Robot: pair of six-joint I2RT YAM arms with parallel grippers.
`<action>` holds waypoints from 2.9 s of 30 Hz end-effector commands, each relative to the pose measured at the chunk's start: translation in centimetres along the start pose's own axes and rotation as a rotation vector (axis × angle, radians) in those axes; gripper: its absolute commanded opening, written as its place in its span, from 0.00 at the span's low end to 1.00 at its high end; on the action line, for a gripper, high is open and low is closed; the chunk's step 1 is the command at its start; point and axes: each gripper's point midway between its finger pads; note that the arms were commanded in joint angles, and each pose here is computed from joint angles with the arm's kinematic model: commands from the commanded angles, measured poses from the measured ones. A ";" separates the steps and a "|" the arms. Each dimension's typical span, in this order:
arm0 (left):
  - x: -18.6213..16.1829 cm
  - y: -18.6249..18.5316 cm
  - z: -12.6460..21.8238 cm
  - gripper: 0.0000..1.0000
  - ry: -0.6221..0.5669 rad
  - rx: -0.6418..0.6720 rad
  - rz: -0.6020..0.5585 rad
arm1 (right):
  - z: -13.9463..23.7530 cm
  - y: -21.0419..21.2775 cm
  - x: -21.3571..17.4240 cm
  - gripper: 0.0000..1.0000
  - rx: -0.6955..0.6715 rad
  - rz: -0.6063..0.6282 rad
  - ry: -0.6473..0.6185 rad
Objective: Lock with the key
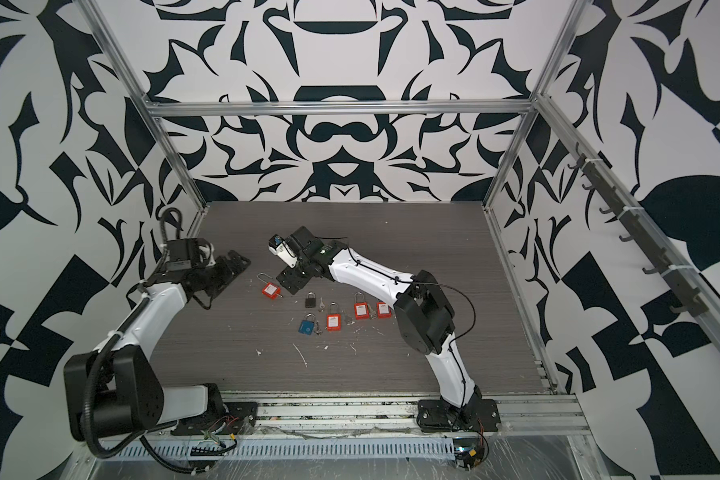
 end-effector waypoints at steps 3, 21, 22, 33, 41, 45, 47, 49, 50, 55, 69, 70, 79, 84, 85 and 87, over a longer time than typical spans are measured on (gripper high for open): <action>0.3 2.0 2.1 0.97 -0.004 0.039 0.011 | -2.3 1.2 1.8 0.90 0.071 0.019 0.006; -1.0 2.9 2.1 0.97 0.021 0.064 -0.005 | -10.3 2.6 -0.7 0.87 0.054 0.027 0.120; -1.1 3.0 2.1 0.97 0.022 0.068 -0.007 | -10.5 2.7 -0.7 0.84 0.051 0.026 0.121; -1.3 3.1 2.2 0.96 0.025 0.072 -0.032 | -11.0 3.5 -1.3 0.56 0.022 0.109 0.123; -1.4 2.5 2.5 0.94 0.020 0.043 -0.077 | -7.4 4.3 1.9 0.47 0.041 0.158 -0.020; -1.4 2.0 2.8 0.92 0.005 0.015 -0.111 | -4.9 4.2 3.4 0.42 0.022 0.206 -0.073; -1.3 1.7 3.0 0.92 -0.006 0.007 -0.122 | -3.6 4.0 3.7 0.41 0.016 0.238 -0.090; -1.3 1.7 3.1 0.91 -0.008 0.003 -0.128 | -2.5 4.1 3.4 0.41 0.028 0.271 -0.082; -1.4 1.7 3.1 0.91 -0.008 0.001 -0.129 | -2.3 4.2 2.9 0.42 0.040 0.284 -0.068; -1.7 1.5 3.1 0.91 -0.002 -0.013 -0.128 | -2.5 4.6 0.7 0.40 0.077 0.294 0.004; -2.1 1.9 2.9 0.90 0.002 -0.004 -0.135 | -6.7 3.6 -3.6 0.37 0.057 0.304 0.050; -2.1 1.9 2.9 0.90 0.002 -0.004 -0.136 | -6.9 3.6 -4.1 0.38 0.061 0.304 0.062; -2.4 2.2 2.5 0.90 0.015 0.000 -0.132 | -8.4 3.4 -6.0 0.69 0.066 0.252 0.127; -2.4 2.3 2.3 0.90 0.020 0.002 -0.129 | -9.2 3.7 -6.0 0.76 0.086 0.215 0.164; -2.3 2.3 2.3 0.90 0.018 0.004 -0.130 | -9.4 3.7 -5.9 0.75 0.086 0.208 0.162; -2.4 2.4 2.3 0.90 0.021 0.005 -0.130 | -9.7 3.7 -5.8 0.72 0.082 0.203 0.161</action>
Point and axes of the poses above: each gripper's point midway between its finger pads, its own z axis back along the fingers, its own y axis along the line the jaws close on, x = y × z, and after that the axes turned 5 degrees about -z, right-handed
